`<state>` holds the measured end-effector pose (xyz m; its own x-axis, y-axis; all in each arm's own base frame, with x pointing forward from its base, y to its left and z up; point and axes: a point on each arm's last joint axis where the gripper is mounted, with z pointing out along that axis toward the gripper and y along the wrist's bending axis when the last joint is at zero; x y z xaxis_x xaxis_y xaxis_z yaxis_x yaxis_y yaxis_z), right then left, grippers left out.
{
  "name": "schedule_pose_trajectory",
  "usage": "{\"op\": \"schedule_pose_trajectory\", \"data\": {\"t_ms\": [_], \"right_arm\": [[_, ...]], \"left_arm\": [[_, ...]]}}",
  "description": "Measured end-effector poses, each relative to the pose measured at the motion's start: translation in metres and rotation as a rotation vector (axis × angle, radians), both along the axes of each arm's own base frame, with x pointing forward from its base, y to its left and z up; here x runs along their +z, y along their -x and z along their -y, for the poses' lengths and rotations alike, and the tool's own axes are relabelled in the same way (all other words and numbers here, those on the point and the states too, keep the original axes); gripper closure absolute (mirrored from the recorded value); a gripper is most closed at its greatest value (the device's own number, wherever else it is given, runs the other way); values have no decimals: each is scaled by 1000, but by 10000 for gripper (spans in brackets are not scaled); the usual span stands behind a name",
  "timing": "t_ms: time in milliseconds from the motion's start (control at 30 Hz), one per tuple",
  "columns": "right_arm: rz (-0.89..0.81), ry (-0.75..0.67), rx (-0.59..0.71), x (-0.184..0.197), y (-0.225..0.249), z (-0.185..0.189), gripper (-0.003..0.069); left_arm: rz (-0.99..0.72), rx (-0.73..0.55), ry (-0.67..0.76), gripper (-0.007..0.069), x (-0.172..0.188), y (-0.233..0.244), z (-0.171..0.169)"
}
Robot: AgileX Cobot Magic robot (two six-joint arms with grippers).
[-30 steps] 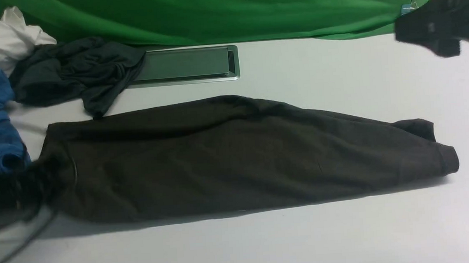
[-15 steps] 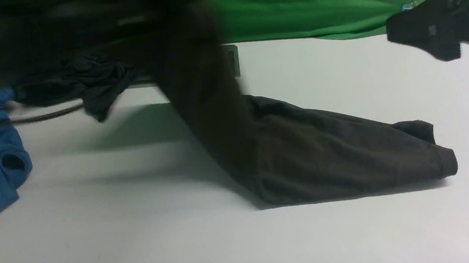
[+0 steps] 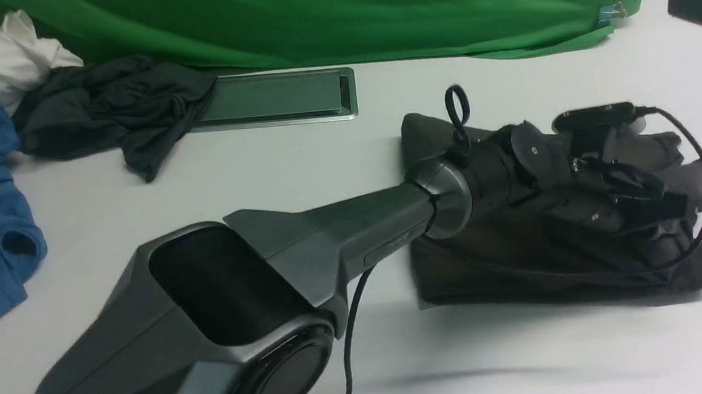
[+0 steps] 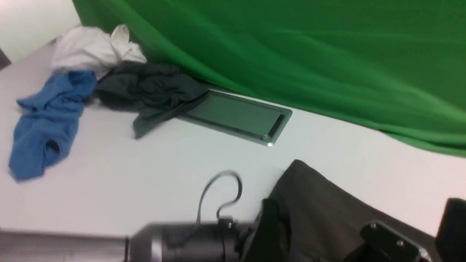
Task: Fold a long-sleeved shirt on a white desktop.
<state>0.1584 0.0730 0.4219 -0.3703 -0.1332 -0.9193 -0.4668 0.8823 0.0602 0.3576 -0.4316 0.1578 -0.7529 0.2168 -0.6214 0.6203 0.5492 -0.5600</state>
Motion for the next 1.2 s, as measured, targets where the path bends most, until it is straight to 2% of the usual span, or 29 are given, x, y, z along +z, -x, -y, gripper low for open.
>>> {"op": "schedule_pose_trajectory", "data": {"t_ms": [33, 67, 100, 133, 167, 200, 233, 300, 367, 433, 500, 533, 600, 700, 767, 900, 933, 967, 1000, 1033, 1200], "right_arm": [[6, 14, 17, 0, 1, -2, 113], [7, 15, 17, 0, 1, -2, 113], [11, 23, 31, 0, 2, -5, 113], [18, 24, 36, 0, 3, -5, 113], [20, 24, 36, 1, 3, -6, 113], [38, 21, 36, 2, 2, -6, 113], [41, 20, 36, 2, 2, -6, 113], [60, 17, 31, 4, 1, -6, 113], [65, 18, 29, 4, 1, -6, 113], [67, 25, 27, 4, 1, -5, 113], [71, 41, 20, 0, -1, -5, 113], [65, 55, 13, -5, -4, -5, 113], [42, 64, 2, -15, -9, -6, 113], [-27, 92, -3, -39, -19, -10, 132], [-94, 109, -7, -59, -27, -13, 206], [-321, 142, -58, -118, -45, -17, 546], [-334, 143, -64, -121, -46, -16, 564], [-429, 141, -121, -144, -54, -11, 609], [-450, 142, -136, -150, -56, -9, 615], [-545, 127, -213, -171, -62, 1, 629], [-760, 91, -390, -217, -70, 25, 633]], "left_arm": [[31, -1, 3, 274, 11, -2, -2], [34, -2, 3, 264, 13, -2, -2], [64, -8, 4, 172, 26, -3, -4], [93, -19, 1, 123, 36, -2, -6], [98, -21, 0, 111, 39, -2, -6], [162, -58, -27, 14, 61, 2, -12], [171, -61, -31, 6, 64, 2, -13], [278, -113, -111, -47, 96, 6, -26], [324, -101, -209, -59, 117, 5, -43], [322, -31, -298, -66, 130, -1, -62], [304, 105, -451, -68, 138, -16, -95], [264, 212, -572, -67, 136, -32, -124], [168, 310, -653, -67, 128, -47, -154], [-20, 333, -649, -67, 105, -62, -183], [-167, 284, -565, -67, 82, -65, -188], [-357, 214, -420, -67, 36, -61, -178], [-365, 214, -414, -67, 34, -61, -177], [-397, 208, -414, -67, 19, -59, -177], [-402, 208, -414, -67, 17, -59, -177], [-422, 210, -424, -67, 7, -58, -177], [-430, 228, -403, -67, 2, -58, -178]]}}
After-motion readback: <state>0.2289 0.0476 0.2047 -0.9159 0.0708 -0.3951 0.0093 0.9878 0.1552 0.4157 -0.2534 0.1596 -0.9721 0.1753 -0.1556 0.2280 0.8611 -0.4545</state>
